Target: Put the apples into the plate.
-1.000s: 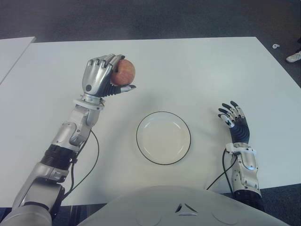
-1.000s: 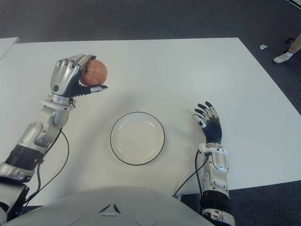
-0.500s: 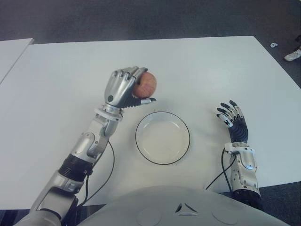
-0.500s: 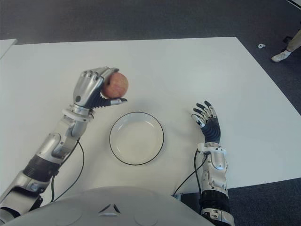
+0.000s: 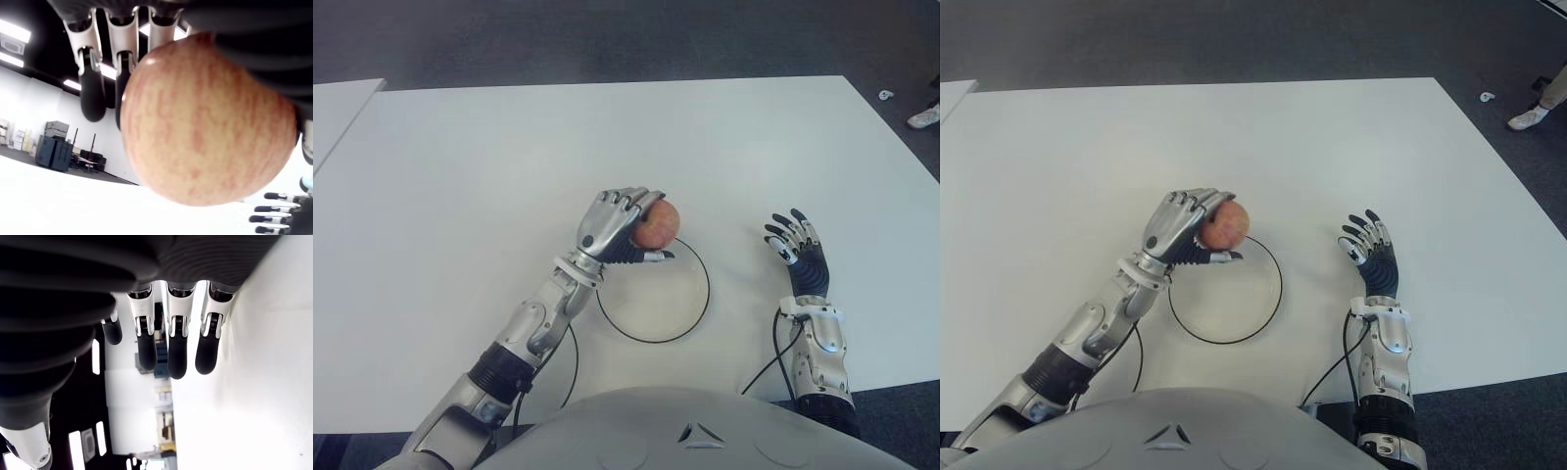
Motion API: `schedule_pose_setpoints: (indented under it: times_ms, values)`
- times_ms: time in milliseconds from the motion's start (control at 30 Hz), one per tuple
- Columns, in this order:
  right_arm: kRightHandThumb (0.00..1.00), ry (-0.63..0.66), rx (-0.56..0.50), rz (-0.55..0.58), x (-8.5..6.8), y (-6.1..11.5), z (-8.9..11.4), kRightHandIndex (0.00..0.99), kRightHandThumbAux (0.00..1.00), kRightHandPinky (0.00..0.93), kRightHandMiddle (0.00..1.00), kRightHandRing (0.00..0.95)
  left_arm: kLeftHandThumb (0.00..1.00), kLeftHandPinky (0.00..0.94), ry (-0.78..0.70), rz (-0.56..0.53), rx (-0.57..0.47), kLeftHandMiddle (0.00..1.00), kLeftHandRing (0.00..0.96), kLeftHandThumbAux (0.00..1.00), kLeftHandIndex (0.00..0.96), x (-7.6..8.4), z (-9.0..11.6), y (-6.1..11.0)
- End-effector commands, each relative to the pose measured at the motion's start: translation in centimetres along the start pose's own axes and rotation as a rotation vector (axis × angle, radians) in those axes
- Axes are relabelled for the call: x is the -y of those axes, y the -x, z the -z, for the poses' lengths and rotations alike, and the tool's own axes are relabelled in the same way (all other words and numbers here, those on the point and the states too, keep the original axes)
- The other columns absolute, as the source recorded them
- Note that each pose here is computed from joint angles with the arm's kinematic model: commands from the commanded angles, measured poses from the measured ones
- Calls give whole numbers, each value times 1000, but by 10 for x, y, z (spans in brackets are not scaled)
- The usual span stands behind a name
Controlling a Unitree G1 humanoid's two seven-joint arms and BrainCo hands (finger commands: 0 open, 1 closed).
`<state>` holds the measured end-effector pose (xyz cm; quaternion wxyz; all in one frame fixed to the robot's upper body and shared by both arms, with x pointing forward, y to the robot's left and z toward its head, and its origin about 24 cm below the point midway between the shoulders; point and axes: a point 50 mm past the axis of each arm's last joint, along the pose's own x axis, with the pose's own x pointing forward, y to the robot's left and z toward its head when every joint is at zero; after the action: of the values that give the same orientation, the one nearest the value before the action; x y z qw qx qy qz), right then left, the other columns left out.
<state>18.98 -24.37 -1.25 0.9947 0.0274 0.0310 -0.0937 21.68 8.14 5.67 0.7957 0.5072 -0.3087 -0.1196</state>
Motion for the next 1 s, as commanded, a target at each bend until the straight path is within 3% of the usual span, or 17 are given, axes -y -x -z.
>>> schedule_pose_setpoints:
  times_ms: [33, 1000]
  values:
    - [341, -26, -199, 13, -4, 22, 35, 106, 677, 298, 243, 264, 855, 816, 38, -8, 16, 535, 839, 662, 408, 5, -9, 4]
    - [361, -53, -208, 19, -6, 26, 38, 106, 683, 283, 233, 250, 853, 794, 72, 77, 7, 527, 817, 664, 403, 21, -12, 24]
